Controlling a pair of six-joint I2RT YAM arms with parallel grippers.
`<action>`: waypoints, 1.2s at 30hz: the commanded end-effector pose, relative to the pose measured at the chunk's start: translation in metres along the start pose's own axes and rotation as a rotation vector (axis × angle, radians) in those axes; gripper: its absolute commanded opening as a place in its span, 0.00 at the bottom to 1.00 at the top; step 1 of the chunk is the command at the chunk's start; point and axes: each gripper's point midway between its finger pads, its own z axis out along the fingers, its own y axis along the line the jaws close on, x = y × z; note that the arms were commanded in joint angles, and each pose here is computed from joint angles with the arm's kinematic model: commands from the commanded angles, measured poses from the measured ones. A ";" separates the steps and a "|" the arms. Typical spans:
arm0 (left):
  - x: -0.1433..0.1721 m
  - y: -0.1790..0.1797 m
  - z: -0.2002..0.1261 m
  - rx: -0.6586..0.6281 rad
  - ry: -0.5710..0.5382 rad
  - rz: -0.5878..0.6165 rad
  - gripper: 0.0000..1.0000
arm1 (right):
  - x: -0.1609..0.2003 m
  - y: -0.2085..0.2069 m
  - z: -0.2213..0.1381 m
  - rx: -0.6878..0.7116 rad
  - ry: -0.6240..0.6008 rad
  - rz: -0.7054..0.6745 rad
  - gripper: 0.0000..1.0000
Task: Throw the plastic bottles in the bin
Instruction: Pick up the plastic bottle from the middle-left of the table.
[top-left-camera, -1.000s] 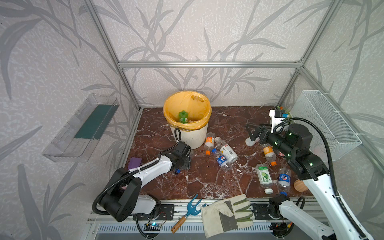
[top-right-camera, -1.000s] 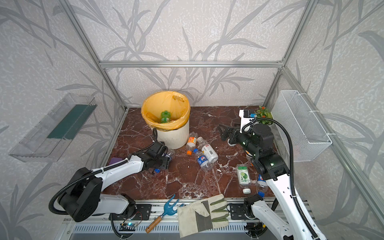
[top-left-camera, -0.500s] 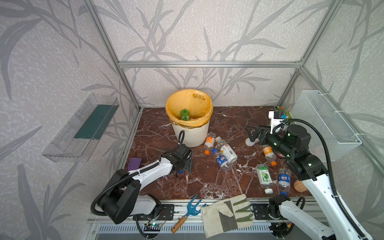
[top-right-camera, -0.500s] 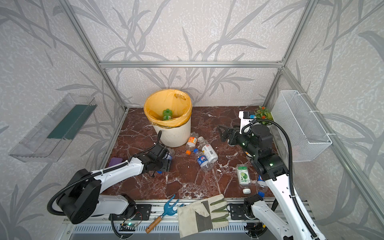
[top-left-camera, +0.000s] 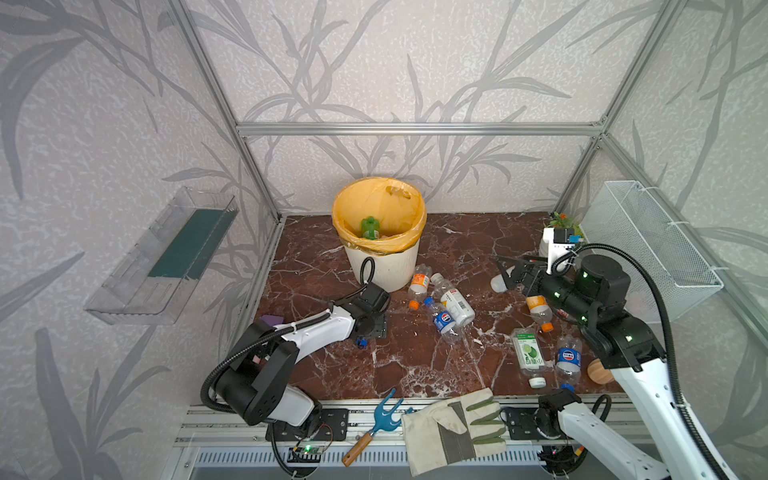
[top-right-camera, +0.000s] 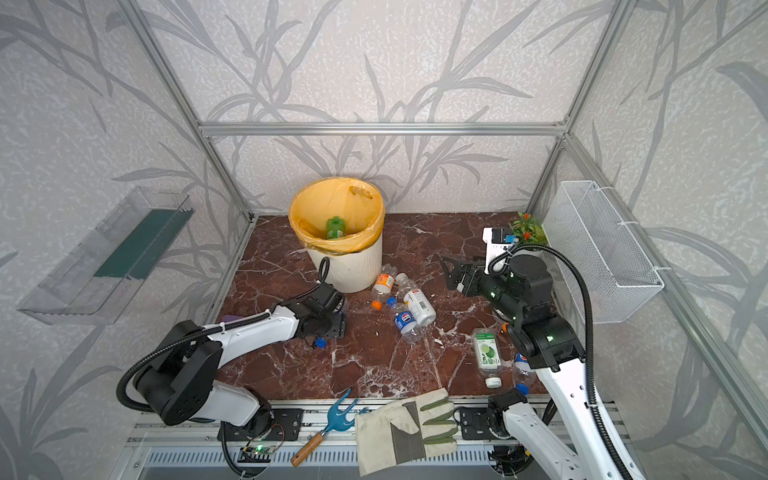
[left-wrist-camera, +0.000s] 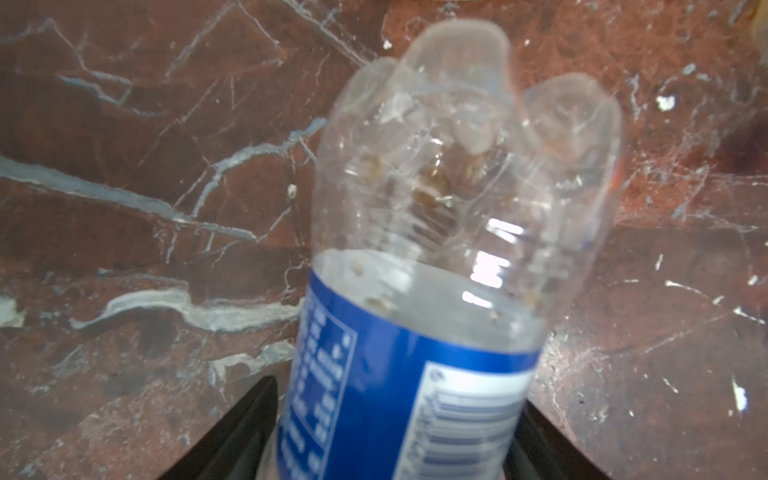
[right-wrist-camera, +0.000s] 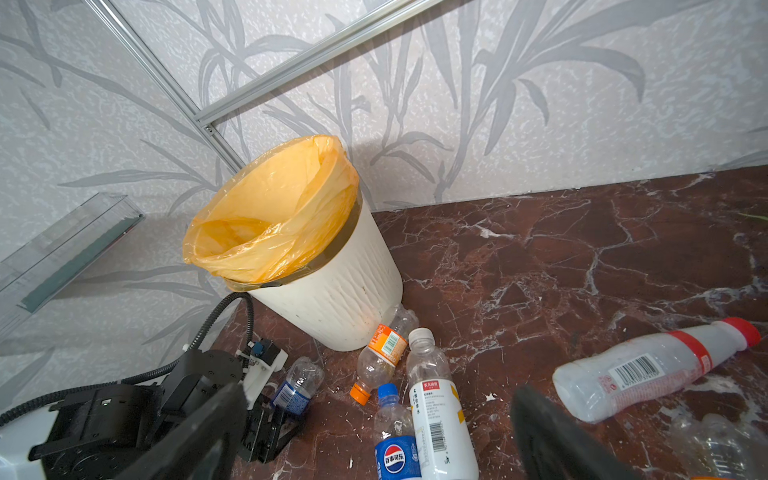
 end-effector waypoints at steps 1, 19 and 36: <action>-0.010 0.001 -0.003 -0.014 -0.046 -0.025 0.74 | 0.004 -0.001 -0.002 -0.004 0.012 -0.001 0.99; 0.004 0.006 -0.090 0.026 -0.270 -0.059 0.50 | 0.017 -0.011 -0.005 0.034 0.025 -0.003 0.99; -0.025 -0.039 -0.293 0.054 -0.898 0.143 0.45 | 0.022 -0.013 -0.006 0.037 0.031 0.025 0.99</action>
